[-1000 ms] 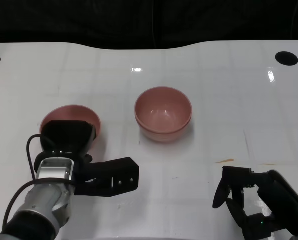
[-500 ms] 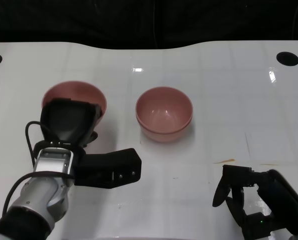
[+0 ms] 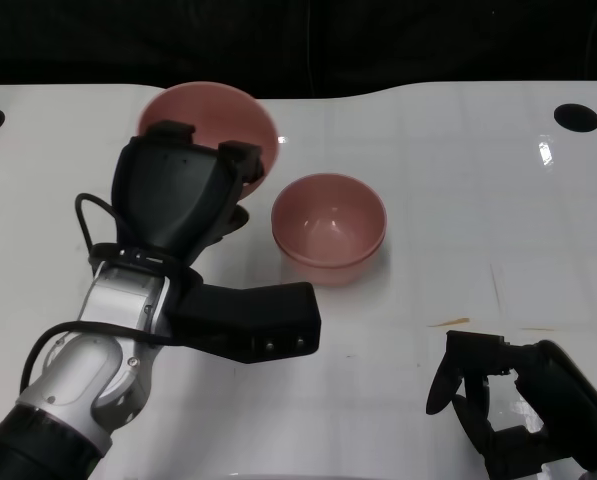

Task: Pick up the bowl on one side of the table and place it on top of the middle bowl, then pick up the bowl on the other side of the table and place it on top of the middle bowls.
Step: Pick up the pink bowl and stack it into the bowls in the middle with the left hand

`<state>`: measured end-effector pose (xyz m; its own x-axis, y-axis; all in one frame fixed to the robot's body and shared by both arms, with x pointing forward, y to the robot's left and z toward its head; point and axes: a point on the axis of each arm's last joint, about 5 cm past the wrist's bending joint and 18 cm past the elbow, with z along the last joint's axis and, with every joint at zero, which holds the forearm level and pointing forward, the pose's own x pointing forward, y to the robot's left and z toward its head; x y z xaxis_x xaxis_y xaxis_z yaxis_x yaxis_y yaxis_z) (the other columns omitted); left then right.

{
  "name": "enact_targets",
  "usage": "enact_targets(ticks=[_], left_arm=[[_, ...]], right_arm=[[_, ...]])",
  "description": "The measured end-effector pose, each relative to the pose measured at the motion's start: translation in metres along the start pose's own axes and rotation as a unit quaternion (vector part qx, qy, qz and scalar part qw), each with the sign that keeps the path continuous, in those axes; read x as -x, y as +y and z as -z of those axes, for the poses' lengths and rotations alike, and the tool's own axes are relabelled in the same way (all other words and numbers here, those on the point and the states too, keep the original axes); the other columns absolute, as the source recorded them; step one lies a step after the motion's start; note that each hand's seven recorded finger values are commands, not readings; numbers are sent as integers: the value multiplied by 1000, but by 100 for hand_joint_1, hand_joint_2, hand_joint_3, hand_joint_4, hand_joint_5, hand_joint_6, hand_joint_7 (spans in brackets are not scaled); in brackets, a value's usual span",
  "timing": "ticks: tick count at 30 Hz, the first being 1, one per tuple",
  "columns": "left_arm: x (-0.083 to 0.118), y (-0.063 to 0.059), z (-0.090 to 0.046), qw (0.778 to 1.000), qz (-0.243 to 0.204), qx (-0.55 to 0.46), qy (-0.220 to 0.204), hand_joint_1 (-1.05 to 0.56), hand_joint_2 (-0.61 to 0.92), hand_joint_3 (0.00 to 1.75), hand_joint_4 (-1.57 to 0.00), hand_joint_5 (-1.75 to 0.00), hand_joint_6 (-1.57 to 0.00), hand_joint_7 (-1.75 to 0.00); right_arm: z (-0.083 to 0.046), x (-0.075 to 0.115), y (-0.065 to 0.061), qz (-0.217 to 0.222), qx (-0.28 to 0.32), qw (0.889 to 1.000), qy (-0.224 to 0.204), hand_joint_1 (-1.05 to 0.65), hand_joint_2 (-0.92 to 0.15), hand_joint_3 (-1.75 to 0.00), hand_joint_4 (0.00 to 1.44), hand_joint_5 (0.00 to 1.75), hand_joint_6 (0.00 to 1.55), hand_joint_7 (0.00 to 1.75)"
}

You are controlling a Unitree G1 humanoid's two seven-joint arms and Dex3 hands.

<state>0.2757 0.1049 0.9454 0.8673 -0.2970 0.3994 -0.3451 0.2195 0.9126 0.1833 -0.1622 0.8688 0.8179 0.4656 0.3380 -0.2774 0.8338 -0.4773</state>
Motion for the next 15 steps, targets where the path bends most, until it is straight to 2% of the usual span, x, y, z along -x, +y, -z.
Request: enact_targets(ticks=[5, 8, 12, 14, 15], left_arm=[[-6, 1, -14, 999, 19, 32, -18, -36, 84, 1, -92, -175, -113, -23], [-13, 1, -25, 998, 24, 47, -35, -31, 89, 3, -94, -175, -107, -16], [-20, -1, -38, 996, 35, 62, -55, -31, 92, 7, -91, -175, -107, -13], [-21, -4, -42, 995, 48, 69, -58, -32, 92, 8, -87, -175, -112, -16], [-22, -5, -44, 994, 59, 71, -60, -31, 91, 8, -86, -175, -107, -13]], right_arm=[[0, 0, 0, -1, 1, 1000, 1, -29, -34, -142, 93, 175, 81, 150], [0, 0, 1, -7, 7, 1000, 2, -30, -33, -144, 95, 175, 82, 149], [1, 0, 1, -10, 9, 1000, 4, -30, -32, -144, 97, 175, 82, 149], [1, 0, 1, -11, 10, 1000, 4, -29, -33, -144, 98, 175, 83, 149], [1, 0, 2, -12, 10, 1000, 5, -30, -33, -144, 99, 175, 83, 149]])
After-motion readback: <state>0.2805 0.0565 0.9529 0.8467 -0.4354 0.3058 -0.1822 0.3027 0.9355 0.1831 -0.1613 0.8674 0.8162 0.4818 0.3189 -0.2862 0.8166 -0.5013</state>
